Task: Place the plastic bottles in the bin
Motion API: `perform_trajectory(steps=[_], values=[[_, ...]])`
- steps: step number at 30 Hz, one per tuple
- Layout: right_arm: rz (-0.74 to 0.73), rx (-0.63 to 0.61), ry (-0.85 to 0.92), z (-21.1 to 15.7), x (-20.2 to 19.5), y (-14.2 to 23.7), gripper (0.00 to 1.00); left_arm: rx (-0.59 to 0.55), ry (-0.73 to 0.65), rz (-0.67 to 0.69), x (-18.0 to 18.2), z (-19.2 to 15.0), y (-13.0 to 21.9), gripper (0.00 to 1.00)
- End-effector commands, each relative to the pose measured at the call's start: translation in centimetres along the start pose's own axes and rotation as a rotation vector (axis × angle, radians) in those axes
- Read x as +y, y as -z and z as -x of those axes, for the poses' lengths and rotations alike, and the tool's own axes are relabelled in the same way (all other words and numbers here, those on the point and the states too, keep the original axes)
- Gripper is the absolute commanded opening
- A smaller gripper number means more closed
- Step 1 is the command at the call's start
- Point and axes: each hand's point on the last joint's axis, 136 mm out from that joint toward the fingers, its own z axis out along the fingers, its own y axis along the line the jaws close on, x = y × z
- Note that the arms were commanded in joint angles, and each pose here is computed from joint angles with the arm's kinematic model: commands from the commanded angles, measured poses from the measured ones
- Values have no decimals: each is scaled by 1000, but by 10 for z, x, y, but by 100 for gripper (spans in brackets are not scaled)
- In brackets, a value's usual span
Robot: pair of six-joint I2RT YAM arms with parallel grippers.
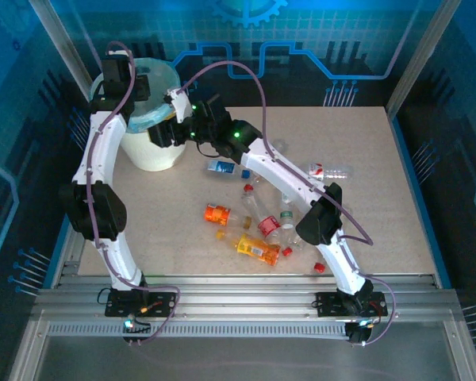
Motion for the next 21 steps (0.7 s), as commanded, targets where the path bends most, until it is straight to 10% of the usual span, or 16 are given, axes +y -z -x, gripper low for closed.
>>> perform_trajectory(steps=[1, 14, 21], values=[[12, -64, 36, 26, 18, 21, 66, -20, 19, 1, 5, 8, 10, 61], [25, -55, 31, 27, 22, 25, 67, -25, 29, -23, 4, 17, 26, 58], [75, -7, 67, 32, 37, 48, 69, -177, -14, -45, 2, 60, 106, 61]])
